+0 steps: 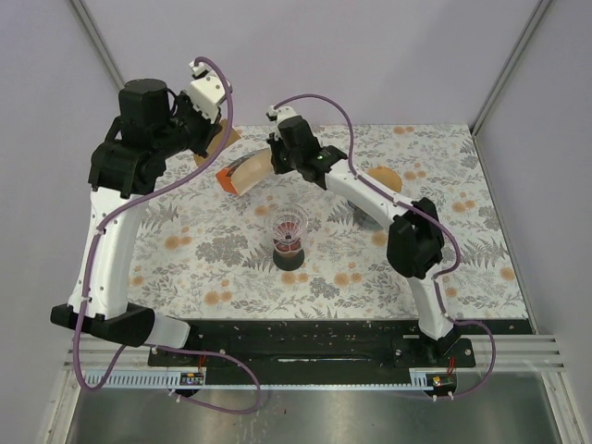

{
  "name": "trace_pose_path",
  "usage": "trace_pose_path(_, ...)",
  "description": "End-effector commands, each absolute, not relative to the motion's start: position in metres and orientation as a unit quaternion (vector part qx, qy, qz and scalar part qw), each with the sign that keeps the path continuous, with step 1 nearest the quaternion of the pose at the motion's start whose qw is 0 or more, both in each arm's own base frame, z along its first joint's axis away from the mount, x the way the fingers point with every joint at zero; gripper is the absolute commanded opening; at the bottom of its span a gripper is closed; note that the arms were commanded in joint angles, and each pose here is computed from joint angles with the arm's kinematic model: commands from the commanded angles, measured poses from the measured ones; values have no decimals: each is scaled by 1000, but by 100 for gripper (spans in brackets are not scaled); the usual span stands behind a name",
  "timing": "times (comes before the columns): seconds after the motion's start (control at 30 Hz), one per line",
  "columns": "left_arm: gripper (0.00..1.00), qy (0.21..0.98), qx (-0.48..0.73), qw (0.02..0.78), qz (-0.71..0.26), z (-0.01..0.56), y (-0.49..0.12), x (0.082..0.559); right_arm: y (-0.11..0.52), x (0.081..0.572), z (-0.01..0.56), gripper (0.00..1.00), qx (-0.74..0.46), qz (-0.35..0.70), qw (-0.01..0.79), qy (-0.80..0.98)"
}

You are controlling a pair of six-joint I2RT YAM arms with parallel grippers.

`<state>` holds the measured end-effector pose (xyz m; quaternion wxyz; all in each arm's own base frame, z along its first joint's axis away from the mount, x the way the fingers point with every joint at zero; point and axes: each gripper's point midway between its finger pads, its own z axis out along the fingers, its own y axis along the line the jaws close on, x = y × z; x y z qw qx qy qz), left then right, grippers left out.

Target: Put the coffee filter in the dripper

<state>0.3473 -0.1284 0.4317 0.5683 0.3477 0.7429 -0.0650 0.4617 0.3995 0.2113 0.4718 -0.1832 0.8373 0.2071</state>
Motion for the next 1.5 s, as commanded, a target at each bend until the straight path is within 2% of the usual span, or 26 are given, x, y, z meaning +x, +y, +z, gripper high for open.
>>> trace_pose_path(0.0, 0, 730, 312, 607, -34, 460, -105, 342, 427, 483, 236, 0, -204, 242, 513, 798)
trace_pose_path(0.17, 0, 737, 310, 600, -37, 450, -102, 343, 441, 495, 203, 0, -222, 236, 495, 806)
trace_pose_path(0.47, 0, 742, 307, 594, -45, 442, -102, 349, 460, 489, 148, 0, -278, 246, 425, 826)
trace_pose_path(0.5, 0, 743, 307, 594, -44, 441, -102, 349, 460, 487, 145, 3, -279, 246, 419, 828)
trace_pose_path(0.6, 0, 743, 307, 593, -45, 441, -102, 350, 460, 480, 141, 25, -289, 253, 406, 829)
trace_pose_path(0.7, 0, 743, 307, 593, -46, 440, -102, 350, 459, 471, 147, 38, -300, 264, 394, 828)
trace_pose_path(0.9, 0, 749, 301, 589, -51, 436, -103, 353, 445, 460, 169, 52, -322, 251, 395, 823)
trace_pose_path(1.07, 0, 760, 267, 589, -59, 431, -100, 360, 426, 454, 214, 66, -354, 236, 427, 797)
trace_pose_path(1.3, 0, 760, 286, 574, -101, 419, -115, 356, 400, 441, 277, 87, -391, 245, 462, 757)
trace_pose_path(1.47, 0, 751, 311, 566, -139, 420, -129, 342, 390, 406, 319, 94, -443, 272, 478, 708)
